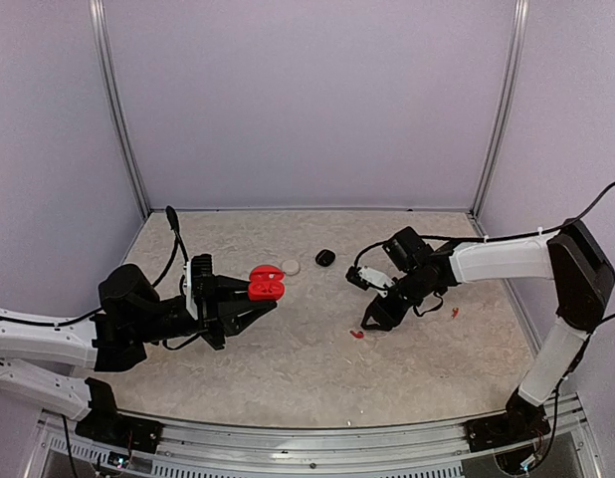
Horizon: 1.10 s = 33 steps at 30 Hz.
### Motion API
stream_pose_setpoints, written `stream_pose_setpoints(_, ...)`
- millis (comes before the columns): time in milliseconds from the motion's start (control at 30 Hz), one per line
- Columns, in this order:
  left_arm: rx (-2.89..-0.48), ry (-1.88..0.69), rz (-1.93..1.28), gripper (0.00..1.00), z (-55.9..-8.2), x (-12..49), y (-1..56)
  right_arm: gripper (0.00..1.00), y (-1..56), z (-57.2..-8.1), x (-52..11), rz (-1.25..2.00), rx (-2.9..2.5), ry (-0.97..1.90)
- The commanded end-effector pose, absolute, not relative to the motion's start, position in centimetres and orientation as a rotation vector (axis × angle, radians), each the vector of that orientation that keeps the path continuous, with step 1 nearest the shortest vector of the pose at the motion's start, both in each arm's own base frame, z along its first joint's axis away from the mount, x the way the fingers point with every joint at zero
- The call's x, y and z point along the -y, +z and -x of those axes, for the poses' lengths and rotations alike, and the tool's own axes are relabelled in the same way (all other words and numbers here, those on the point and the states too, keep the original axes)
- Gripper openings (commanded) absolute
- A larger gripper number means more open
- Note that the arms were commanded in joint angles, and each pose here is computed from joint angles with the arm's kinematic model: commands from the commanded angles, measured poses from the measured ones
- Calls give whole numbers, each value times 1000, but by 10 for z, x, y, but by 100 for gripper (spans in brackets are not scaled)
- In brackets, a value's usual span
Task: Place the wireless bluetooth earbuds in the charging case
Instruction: Move the left earbud to the center of the board.
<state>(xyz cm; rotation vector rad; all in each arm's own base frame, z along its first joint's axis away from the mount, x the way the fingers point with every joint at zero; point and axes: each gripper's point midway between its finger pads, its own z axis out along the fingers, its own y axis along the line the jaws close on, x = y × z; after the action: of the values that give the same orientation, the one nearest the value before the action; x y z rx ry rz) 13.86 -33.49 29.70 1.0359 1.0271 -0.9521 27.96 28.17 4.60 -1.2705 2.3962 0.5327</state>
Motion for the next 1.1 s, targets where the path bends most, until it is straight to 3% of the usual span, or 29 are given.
stream_pose_setpoints(0,-1023,-964,-1020,6,-138,331,297,51,69,-288,-268,1162,-2403,443)
stream_pose_setpoints(300,-1017,-964,-1007,6,-139,328,297,37,67,-287,-273,1045,-2458,486)
stream_pose_setpoints(567,-1017,-971,-1000,6,-140,328,299,37,54,-309,-286,1115,-2490,228)
stream_pose_setpoints(1067,-1009,-976,-1006,6,-137,327,302,37,8,-291,-307,1402,-2495,-53)
